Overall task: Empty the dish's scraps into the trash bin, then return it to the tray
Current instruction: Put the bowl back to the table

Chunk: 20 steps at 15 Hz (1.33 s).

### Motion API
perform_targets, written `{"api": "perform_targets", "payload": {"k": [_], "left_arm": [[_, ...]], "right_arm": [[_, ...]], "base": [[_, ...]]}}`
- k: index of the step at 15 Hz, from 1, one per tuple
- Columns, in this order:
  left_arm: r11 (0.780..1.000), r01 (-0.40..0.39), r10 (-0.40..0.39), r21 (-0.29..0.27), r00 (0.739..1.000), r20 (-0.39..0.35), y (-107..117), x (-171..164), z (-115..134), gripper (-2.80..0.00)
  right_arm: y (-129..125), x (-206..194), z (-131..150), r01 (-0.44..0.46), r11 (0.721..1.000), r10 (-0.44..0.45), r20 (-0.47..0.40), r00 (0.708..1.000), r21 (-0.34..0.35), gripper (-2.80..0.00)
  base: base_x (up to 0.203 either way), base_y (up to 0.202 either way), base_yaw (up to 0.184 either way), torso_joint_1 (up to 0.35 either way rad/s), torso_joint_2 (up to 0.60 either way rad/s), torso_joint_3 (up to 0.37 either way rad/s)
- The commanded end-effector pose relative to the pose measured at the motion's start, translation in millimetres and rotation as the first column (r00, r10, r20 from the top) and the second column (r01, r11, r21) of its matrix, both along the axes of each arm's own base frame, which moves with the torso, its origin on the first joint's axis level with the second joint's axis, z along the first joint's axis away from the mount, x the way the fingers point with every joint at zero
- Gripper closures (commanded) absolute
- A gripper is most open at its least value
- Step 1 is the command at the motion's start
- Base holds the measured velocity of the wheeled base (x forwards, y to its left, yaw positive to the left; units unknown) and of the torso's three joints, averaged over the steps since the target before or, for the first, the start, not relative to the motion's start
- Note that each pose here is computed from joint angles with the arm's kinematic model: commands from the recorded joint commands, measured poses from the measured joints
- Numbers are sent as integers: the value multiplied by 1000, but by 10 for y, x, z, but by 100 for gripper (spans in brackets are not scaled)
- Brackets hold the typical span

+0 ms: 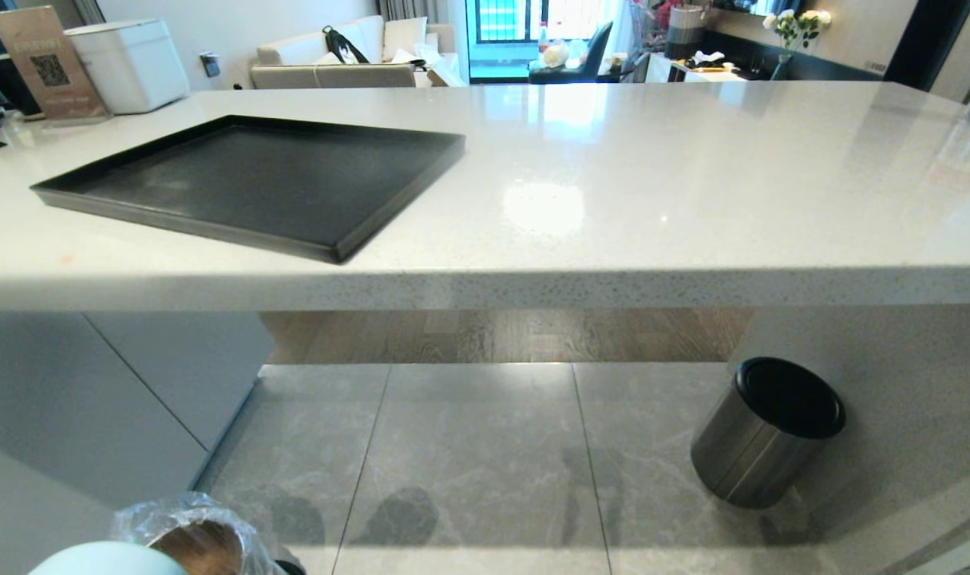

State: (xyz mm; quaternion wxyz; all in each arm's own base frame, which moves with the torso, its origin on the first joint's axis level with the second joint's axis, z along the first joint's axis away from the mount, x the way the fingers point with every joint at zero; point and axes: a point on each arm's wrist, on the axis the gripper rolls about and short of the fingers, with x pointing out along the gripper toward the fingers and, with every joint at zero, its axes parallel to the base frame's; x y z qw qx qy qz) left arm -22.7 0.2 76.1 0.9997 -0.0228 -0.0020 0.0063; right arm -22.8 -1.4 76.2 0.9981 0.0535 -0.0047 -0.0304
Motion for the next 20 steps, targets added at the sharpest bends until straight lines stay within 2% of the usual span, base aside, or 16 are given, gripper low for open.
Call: {"api": "perform_targets", "payload": {"k": [1,17,20], "left_arm": [[1000,-1,1,0,1000,-1,0,1,1,0],[1000,-1,1,0,1000,1,0,0,1,0],[1000,-1,1,0,1000,-1,0,1,1,0]], "right_arm": [[0,0,-1,0,1000,0,0,1000,1,0],[0,0,1,0,1000,0,2,1000,1,0],[0,0,1,0,1000,0,2,1000,1,0]], "base": [[0,0,0,0,0,0],[0,0,0,-1,-2,-3],[0,0,0,-28,-279,-317]]}}
